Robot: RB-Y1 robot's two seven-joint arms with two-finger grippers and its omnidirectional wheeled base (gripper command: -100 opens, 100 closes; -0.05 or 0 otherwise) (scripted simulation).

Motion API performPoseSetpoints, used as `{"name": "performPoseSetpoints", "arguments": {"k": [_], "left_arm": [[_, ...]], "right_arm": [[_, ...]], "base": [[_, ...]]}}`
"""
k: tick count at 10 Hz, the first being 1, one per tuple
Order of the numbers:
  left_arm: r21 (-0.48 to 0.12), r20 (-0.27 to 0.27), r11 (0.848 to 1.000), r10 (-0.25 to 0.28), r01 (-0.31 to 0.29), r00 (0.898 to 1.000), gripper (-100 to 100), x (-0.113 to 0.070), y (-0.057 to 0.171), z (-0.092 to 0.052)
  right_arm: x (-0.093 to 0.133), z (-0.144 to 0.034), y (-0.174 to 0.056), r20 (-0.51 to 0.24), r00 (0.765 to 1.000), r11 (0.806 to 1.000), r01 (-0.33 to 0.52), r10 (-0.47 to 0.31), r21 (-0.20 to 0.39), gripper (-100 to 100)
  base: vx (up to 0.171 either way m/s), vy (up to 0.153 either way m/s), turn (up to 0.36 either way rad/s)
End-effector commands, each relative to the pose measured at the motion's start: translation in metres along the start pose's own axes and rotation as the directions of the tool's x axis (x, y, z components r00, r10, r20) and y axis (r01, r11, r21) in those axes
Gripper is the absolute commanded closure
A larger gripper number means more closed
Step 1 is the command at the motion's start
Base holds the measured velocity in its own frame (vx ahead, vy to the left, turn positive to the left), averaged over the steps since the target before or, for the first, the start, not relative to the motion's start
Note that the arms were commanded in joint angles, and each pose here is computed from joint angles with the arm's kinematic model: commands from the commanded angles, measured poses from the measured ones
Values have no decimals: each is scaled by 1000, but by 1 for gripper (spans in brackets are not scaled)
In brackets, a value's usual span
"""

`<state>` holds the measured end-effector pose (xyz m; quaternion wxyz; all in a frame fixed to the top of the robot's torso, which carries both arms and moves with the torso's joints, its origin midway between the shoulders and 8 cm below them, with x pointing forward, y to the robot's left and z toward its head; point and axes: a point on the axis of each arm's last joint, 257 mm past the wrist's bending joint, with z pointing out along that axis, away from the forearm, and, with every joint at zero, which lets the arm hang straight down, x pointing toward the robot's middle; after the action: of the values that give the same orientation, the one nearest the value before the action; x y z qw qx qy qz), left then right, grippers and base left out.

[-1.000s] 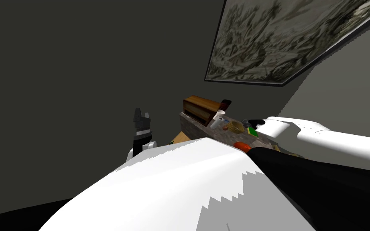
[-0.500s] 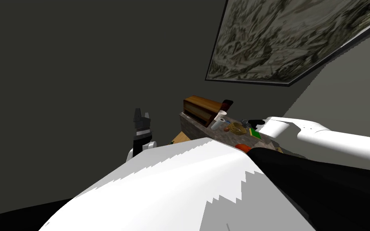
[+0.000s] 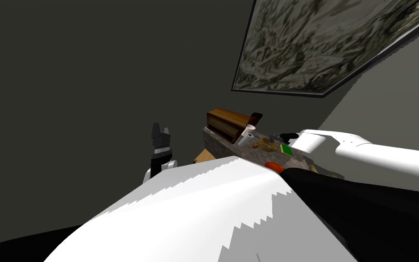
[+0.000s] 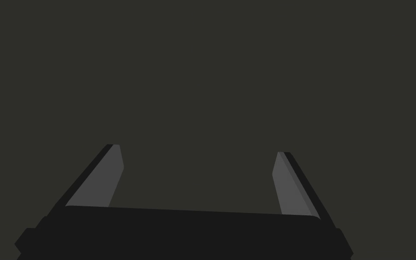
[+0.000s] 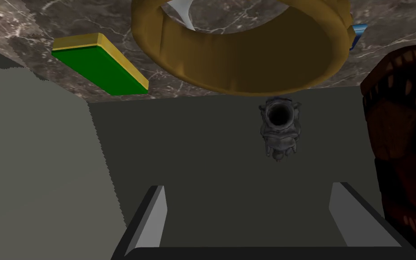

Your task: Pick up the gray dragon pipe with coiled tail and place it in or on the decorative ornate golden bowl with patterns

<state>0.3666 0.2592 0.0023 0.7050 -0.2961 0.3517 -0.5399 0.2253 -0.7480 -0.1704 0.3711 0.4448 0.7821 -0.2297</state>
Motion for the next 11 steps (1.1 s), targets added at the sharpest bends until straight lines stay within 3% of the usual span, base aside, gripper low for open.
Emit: {"name": "performPoseSetpoints", "arguments": {"k": [1,6,7,9,10,11], "left_arm": [[0,0,1000,0,0,1000,0,0,0,0],[0,0,1000,0,0,1000,0,0,0,0],[0,0,1000,0,0,1000,0,0,0,0],[0,0,1000,0,0,1000,0,0,0,0],[0,0,1000,0,0,1000,0,0,0,0],[0,0,1000,0,0,1000,0,0,0,0]], "right_arm": [[-12,-3,19,6,1000,1000,6,-6,-5,-100],[-32,-21,84,3,1000,999,31,-31,-35,-100],[-33,-21,84,5,1000,999,31,-30,-36,-100],[-34,-30,112,-4,999,998,43,-43,-51,-100],[-34,-26,107,-2,999,998,40,-40,-48,-100],[-35,-27,108,-2,999,998,40,-40,-47,0]], "base": [[-56,-35,-84],[-61,-48,-74],[-35,-30,-17],[-32,-27,-62],[-20,-13,-5],[0,0,0]]}}
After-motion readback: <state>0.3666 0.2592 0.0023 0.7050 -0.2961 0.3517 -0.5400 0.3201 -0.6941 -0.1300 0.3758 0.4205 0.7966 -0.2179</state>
